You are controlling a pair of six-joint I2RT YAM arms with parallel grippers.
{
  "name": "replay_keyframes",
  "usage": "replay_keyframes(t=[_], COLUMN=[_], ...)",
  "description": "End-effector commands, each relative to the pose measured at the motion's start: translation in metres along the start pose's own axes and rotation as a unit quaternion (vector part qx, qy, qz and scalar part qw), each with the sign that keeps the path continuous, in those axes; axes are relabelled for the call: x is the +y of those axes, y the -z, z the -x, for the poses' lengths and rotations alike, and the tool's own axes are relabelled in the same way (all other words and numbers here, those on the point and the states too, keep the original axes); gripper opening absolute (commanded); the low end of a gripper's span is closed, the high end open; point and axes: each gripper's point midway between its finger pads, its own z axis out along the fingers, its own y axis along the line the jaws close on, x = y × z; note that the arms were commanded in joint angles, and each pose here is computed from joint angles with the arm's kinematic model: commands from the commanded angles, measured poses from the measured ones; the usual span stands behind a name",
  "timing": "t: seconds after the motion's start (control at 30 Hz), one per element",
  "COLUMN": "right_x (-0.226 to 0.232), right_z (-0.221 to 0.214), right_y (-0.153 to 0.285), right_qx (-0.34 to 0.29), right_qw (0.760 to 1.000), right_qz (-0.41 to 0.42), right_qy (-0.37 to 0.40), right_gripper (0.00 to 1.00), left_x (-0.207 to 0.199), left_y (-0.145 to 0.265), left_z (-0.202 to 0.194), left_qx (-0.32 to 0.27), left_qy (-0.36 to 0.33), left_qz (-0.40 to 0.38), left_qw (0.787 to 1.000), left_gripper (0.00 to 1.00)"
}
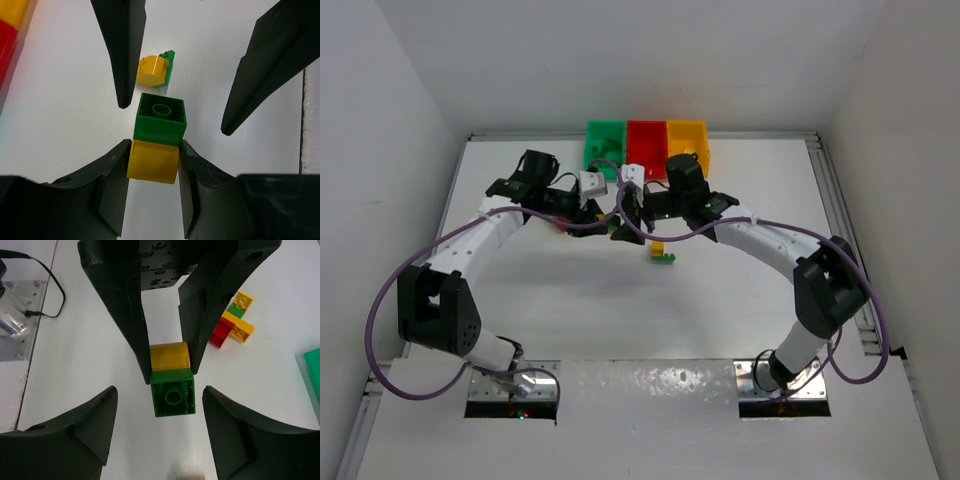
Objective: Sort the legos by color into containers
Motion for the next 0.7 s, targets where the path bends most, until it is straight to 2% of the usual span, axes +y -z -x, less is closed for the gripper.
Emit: replay_keyframes(t=[0.0,0.13,0.23,0.37,0.43,0.5,0.53,0.57,0.6,0.63,0.67], right_x=[-0.003,-0.007,-0.009,-0.013,-0.015,-0.016,-0.015,-0.017,-0.018,-0.023,-0.025], right_z=[0.012,0.016,0.017,0.014,0.012,0.012,0.012,0.012,0.015,0.021,0.022], right_y=[-0.002,-0.005,-0.007,-0.009,-0.008,-0.009,-0.009,-0.009,-0.007,-0.005,-0.003], right_qx=[-0.007,-0.015,-0.022,-0.02,-0.02,-0.02,-0.021,-0.022,-0.027,-0.041,-0.046], right_qw=[0.999,0.999,0.999,0.999,0.999,0.999,0.999,0.999,0.998,0.997,0.996], right_qz=[-0.002,-0.009,-0.013,-0.027,-0.034,-0.035,-0.035,-0.041,-0.05,-0.069,-0.08], right_qy=[0.041,0.035,0.029,0.031,0.029,0.024,0.023,0.017,0.015,0.015,0.019], right_gripper=[0.67,0.59,0.49,0.45,0.39,0.31,0.21,0.17,0.04,0.0,0.0], left_x=[-0.004,-0.005,-0.005,-0.005,-0.005,-0.005,-0.005,-0.004,-0.003,-0.001,0.0], left_y=[0.006,0.003,0.004,0.004,0.004,0.004,0.004,0.004,0.004,0.004,0.005], left_z=[0.028,0.026,0.029,0.031,0.03,0.03,0.03,0.031,0.029,0.027,0.024], left_qx=[-0.033,-0.034,-0.038,-0.04,-0.04,-0.04,-0.04,-0.039,-0.037,-0.03,-0.026], left_qy=[-0.042,-0.028,-0.03,-0.028,-0.028,-0.025,-0.024,-0.024,-0.021,-0.016,-0.012], left_qz=[-0.008,-0.012,-0.011,-0.011,-0.01,-0.01,-0.01,-0.008,-0.006,0.002,0.006], left_qw=[0.999,0.999,0.999,0.999,0.999,0.999,0.999,0.999,0.999,0.999,1.0], left_gripper=[0.0,0.0,0.0,0.0,0.0,0.0,0.0,0.0,0.0,0.0,0.0])
